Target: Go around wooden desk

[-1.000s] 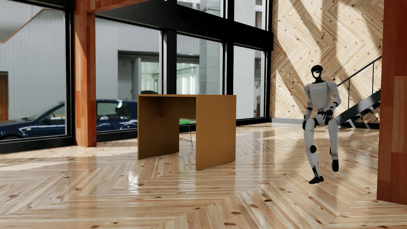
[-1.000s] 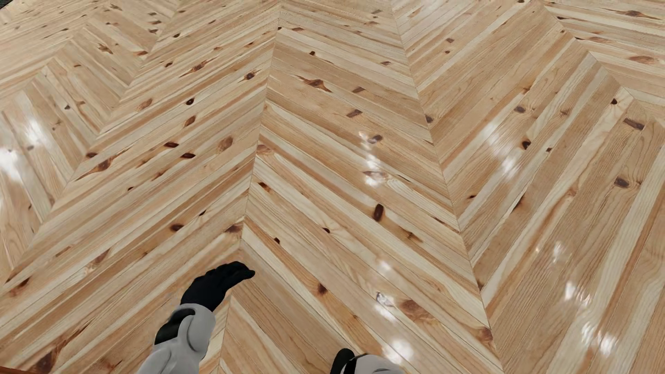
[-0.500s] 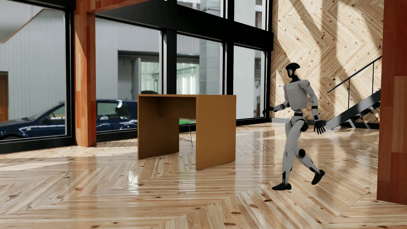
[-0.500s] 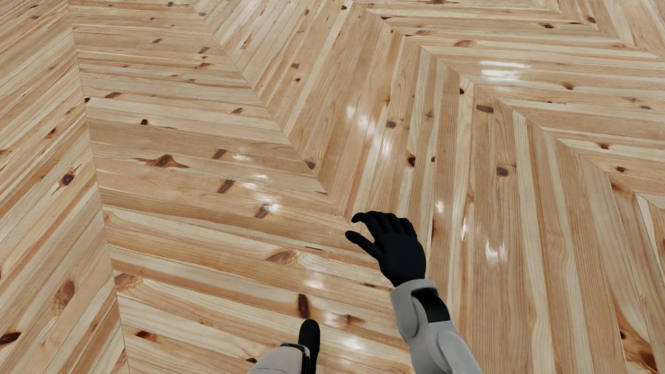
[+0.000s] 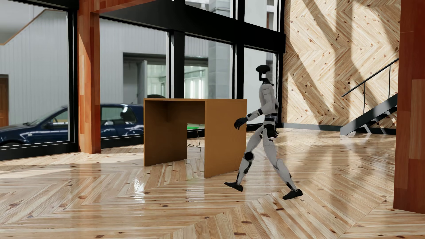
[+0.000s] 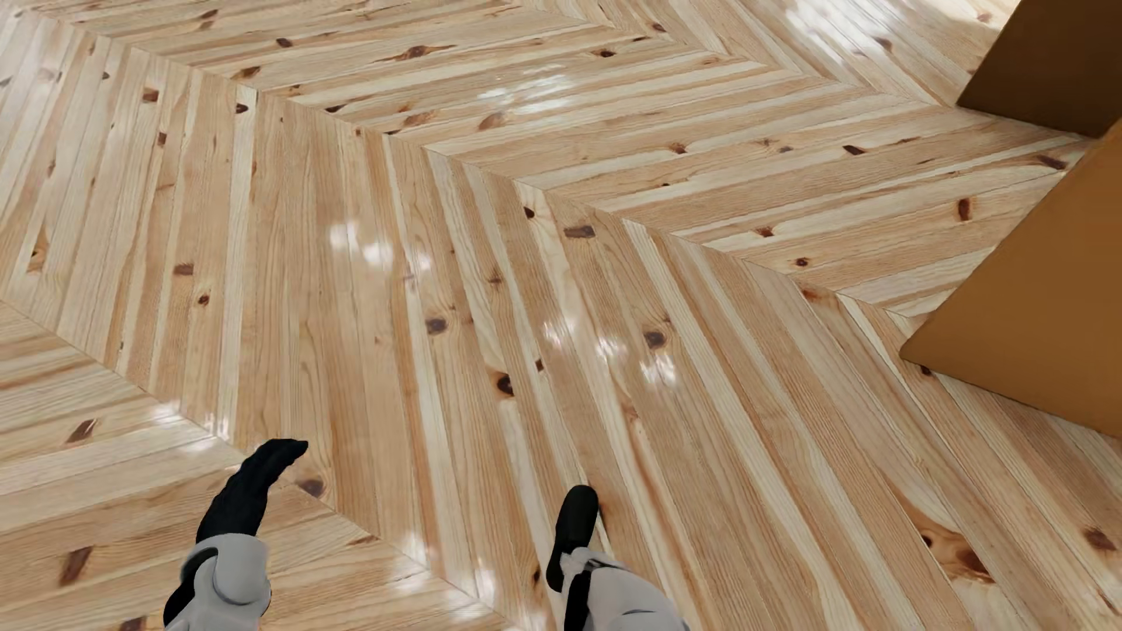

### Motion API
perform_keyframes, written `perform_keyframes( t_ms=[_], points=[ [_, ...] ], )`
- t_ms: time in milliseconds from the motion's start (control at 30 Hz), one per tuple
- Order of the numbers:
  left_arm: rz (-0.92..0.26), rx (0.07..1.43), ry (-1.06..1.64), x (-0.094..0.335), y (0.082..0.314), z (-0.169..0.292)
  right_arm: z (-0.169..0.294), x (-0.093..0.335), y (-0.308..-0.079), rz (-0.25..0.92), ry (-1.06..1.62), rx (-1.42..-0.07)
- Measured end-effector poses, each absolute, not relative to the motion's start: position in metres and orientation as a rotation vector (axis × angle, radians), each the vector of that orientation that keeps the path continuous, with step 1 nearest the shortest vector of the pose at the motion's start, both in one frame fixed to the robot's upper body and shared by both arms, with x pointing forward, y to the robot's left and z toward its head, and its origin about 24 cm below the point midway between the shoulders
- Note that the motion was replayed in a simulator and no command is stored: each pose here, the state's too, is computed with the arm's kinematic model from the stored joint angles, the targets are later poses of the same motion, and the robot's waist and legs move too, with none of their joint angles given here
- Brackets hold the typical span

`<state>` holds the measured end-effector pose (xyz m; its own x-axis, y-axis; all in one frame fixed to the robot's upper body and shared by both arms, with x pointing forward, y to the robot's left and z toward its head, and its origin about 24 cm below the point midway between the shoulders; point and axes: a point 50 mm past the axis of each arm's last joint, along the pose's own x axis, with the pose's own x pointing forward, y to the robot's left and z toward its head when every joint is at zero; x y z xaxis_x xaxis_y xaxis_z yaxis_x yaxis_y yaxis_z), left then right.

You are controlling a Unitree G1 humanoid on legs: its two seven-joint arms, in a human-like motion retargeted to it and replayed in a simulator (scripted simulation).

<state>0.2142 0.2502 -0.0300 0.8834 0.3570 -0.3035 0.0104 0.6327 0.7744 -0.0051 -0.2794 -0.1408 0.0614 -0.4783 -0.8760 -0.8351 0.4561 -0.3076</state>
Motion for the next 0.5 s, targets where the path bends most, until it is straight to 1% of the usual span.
perform_keyframes(
  t_ms=[33,67,100,133,167,200,233,267,333,400,433,467,500],
  points=[
    [0.223,0.864,0.507,0.203,0.256,-0.035,-0.141,-0.004,-0.278,0.363,1.599,-1.169],
    [0.192,0.873,0.592,0.191,0.256,-0.047,-0.142,-0.002,-0.272,0.320,1.581,-1.152],
    [0.128,0.905,0.701,0.178,0.254,-0.063,-0.144,0.001,-0.262,0.273,1.552,-1.131],
    [0.031,0.943,0.829,0.161,0.250,-0.082,-0.146,0.010,-0.250,0.220,1.506,-1.102],
    [-0.074,0.984,0.954,0.143,0.245,-0.100,-0.149,0.024,-0.236,0.192,1.442,-1.097],
    [-0.195,1.014,1.070,0.124,0.236,-0.117,-0.150,0.046,-0.222,0.192,1.353,-1.127],
    [-0.289,1.007,1.153,0.104,0.226,-0.130,-0.149,0.073,-0.207,0.192,1.252,-1.164],
    [-0.354,0.973,1.223,0.083,0.217,-0.140,-0.145,0.103,-0.190,0.202,1.135,-1.169],
    [-0.417,0.867,1.291,0.049,0.200,-0.149,-0.123,0.163,-0.147,0.253,0.821,-1.101],
    [-0.422,0.781,1.294,0.029,0.189,-0.151,-0.070,0.214,-0.098,0.333,0.360,-0.988],
    [-0.414,0.750,1.297,0.021,0.184,-0.151,-0.034,0.229,-0.078,0.347,0.129,-0.895],
    [-0.417,0.744,1.302,0.015,0.181,-0.152,0.008,0.235,-0.060,0.351,-0.097,-0.754],
    [-0.436,0.735,1.319,0.009,0.178,-0.153,0.049,0.233,-0.045,0.363,-0.281,-0.551]
  ],
)
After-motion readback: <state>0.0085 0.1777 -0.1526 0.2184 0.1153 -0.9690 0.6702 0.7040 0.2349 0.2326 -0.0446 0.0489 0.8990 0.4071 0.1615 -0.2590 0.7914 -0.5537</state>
